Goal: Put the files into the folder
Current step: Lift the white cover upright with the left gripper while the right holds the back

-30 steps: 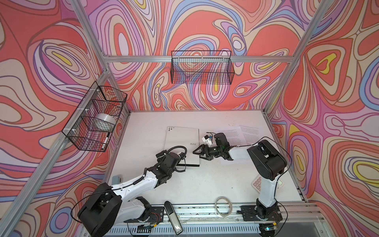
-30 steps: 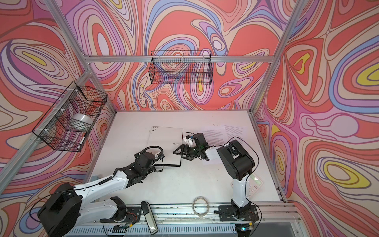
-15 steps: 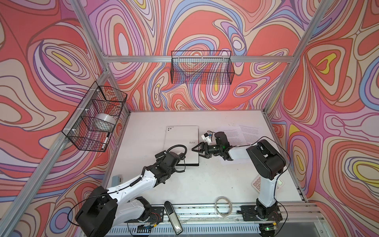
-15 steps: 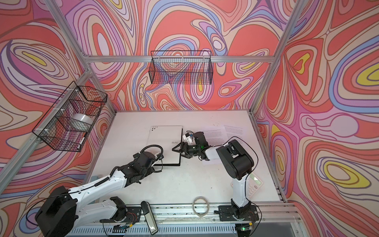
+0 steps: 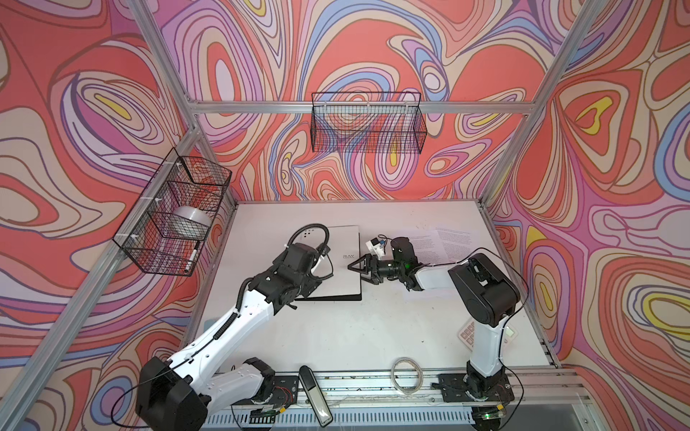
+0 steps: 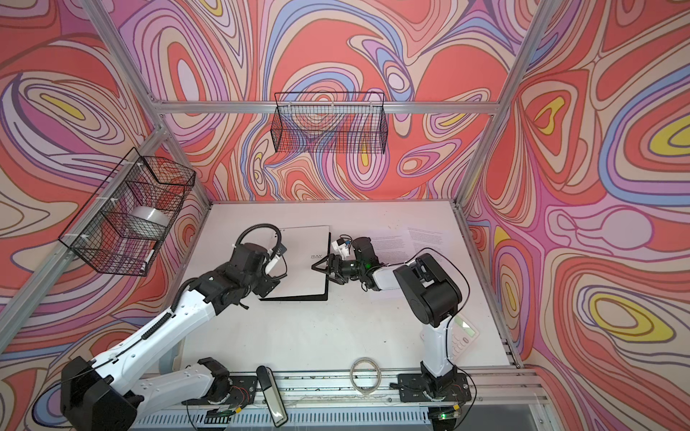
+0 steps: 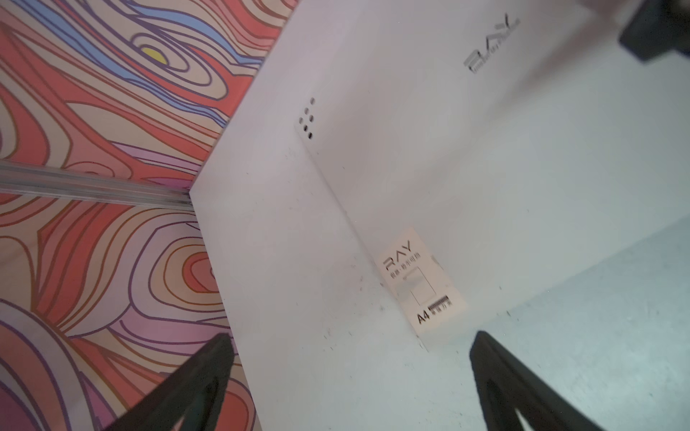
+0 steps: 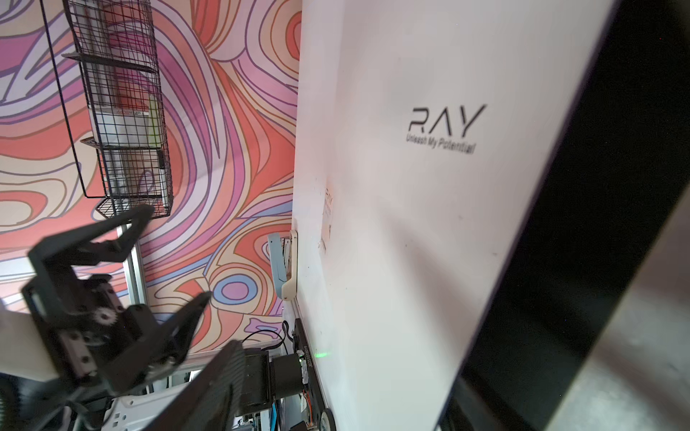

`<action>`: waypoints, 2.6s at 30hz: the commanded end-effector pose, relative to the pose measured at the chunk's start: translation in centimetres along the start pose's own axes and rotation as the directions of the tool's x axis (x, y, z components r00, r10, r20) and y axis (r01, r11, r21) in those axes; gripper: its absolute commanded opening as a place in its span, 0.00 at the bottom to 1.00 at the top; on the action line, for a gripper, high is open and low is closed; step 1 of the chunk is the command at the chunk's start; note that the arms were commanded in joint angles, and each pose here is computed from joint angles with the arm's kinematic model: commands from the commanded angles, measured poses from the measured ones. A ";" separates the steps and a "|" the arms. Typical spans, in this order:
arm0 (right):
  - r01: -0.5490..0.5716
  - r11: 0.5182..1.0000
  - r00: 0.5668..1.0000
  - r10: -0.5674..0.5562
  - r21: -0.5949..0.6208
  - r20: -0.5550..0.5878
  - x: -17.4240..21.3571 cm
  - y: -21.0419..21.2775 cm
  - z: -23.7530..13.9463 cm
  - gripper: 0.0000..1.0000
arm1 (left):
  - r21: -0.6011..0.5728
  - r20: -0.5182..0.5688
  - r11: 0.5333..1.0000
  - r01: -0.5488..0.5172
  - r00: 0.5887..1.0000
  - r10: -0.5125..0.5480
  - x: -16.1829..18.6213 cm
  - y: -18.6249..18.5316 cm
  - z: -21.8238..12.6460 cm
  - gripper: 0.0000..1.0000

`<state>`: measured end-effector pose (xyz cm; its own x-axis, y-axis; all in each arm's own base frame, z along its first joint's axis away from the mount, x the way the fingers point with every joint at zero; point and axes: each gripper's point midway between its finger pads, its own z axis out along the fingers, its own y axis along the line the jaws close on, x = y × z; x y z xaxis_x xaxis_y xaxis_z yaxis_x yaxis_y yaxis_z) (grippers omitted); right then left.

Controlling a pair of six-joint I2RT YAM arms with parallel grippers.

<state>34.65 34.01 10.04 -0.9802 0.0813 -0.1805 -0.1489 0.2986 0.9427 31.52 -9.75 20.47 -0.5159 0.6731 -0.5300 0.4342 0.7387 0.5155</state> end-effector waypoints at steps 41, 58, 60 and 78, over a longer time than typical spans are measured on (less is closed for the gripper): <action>0.339 0.927 0.941 -0.334 -0.162 0.058 -1.4 17.0 8.0 0.82 | 0.292 -0.300 0.612 0.735 0.678 -0.671 -11.7 7.2 6.8 1.00; 0.332 0.912 0.943 -0.326 -0.241 0.066 -1.8 18.4 10.0 0.82 | 0.178 -0.341 0.681 0.710 0.694 -0.635 -9.3 7.6 9.2 0.99; 0.330 0.911 0.944 -0.324 -0.246 0.067 -1.9 18.5 10.2 0.82 | 0.169 -0.343 0.685 0.709 0.694 -0.633 -9.2 7.6 9.3 0.99; 0.347 0.898 0.937 -0.342 -0.270 0.066 -1.8 19.7 10.0 0.82 | 0.041 -0.327 0.759 0.649 0.727 -0.604 -7.5 9.7 9.5 0.76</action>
<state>35.33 48.89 25.19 -0.8729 0.0423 -0.4861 -0.4828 0.0703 0.8729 46.93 -8.12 22.91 -0.8706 0.0215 -0.4915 0.0338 0.9993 -0.0161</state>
